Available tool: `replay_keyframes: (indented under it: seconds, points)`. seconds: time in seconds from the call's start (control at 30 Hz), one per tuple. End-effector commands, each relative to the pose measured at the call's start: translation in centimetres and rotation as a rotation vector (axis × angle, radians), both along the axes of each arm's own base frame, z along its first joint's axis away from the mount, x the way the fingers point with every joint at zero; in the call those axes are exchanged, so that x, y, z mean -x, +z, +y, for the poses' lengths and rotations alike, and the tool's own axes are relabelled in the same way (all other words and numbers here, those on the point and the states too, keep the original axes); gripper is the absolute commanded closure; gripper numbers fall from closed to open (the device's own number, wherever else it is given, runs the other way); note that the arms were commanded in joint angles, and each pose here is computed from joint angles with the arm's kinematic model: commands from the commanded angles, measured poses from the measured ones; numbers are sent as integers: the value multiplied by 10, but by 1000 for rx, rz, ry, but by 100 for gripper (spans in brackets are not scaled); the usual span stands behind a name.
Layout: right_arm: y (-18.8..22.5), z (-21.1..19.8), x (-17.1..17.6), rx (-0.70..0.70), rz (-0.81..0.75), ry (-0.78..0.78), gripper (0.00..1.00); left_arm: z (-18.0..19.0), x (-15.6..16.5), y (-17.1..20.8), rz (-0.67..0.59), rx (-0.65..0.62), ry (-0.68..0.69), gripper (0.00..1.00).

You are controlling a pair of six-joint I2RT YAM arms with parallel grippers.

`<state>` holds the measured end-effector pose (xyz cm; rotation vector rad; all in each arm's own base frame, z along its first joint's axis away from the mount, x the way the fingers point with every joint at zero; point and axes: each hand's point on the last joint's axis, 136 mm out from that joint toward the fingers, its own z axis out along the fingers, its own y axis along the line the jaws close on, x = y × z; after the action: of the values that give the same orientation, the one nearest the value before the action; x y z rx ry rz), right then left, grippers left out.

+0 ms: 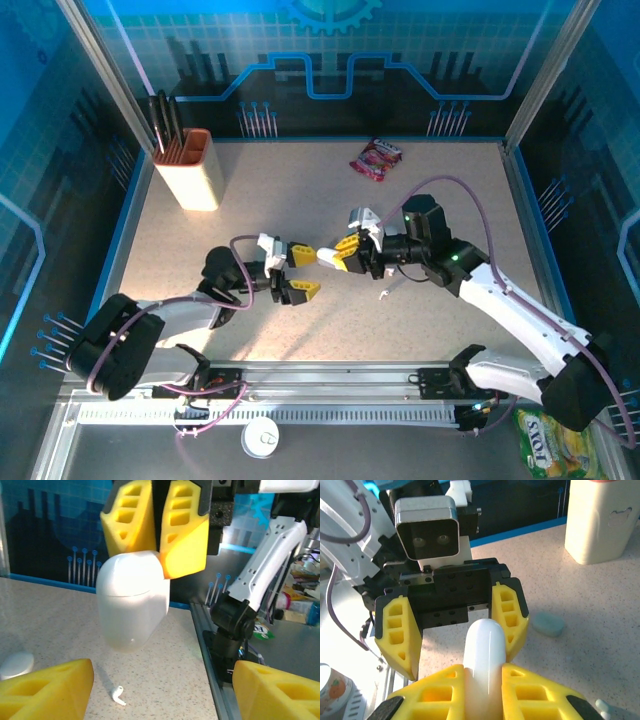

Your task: Insert the wireless bluetooth earbuds into the charging case

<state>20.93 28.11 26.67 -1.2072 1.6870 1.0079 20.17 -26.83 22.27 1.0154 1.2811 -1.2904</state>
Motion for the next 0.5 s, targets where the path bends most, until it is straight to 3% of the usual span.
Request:
replay_keyframes:
  seconds: [0.0, 0.47]
  points:
    - [-4, -4, 14, 71, -10, 39, 86, -9, 5, 0, -44, -28, -74, 32]
    - [-11, 3, 17, 96, -13, 60, 86, -22, 1, 2, 40, -28, -101, 62]
